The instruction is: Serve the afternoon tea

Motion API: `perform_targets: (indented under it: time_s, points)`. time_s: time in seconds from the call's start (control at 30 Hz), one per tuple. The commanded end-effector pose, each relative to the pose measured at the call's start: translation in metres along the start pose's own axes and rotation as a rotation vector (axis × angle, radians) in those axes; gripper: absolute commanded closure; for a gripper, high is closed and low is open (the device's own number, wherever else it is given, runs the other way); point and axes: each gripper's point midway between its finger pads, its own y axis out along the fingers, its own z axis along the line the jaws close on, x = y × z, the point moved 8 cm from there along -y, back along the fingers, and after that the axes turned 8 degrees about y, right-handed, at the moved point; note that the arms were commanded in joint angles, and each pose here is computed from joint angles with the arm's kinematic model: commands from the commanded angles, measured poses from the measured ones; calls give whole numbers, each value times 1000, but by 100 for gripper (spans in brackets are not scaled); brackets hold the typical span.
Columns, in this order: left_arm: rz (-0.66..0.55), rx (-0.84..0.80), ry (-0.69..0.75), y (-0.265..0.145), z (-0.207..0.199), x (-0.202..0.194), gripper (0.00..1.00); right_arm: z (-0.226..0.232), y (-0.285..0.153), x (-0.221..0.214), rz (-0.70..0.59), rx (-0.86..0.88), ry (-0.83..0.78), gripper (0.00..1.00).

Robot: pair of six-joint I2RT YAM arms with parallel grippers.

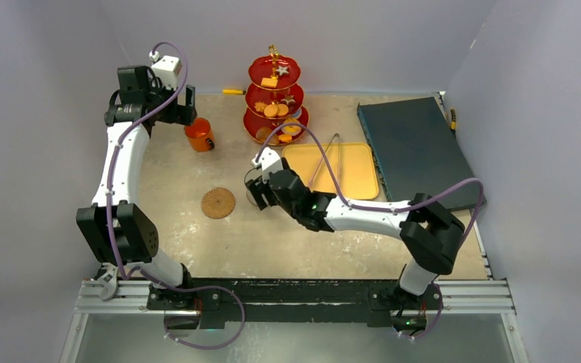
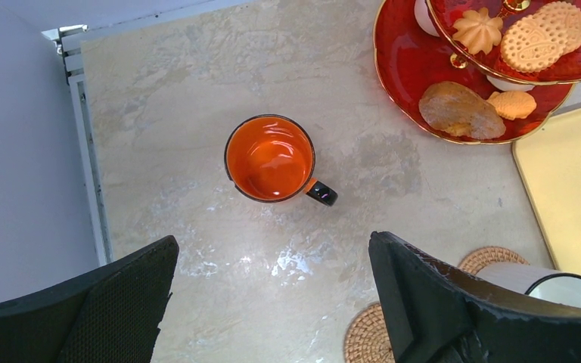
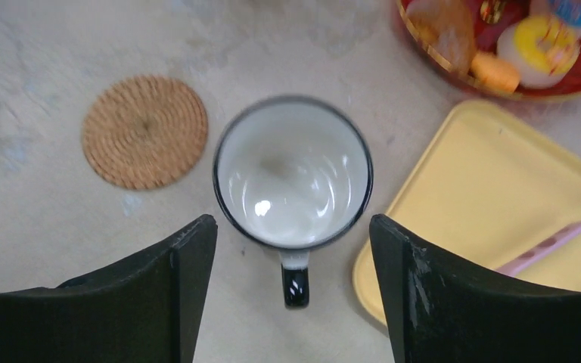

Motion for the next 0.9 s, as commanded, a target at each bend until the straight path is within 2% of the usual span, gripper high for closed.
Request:
perform_targets:
  time_s: [0.0, 0.13, 0.3, 0.63, 0.87]
  points:
    - [-21, 17, -18, 7, 11, 3, 3, 15, -18, 91, -221, 47, 34, 22]
    - [-2, 15, -31, 14, 15, -2, 3, 37, 17, 116, -188, 113, -54, 20]
    - [14, 30, -64, 26, 27, -12, 5, 55, 84, 120, -125, 180, -124, 18]
    - [71, 23, -118, 45, 53, -40, 17, 40, 188, 110, -134, 254, -76, 16]
    - [93, -7, -151, 56, 63, -55, 28, 24, 225, 100, -197, 282, -39, 19]
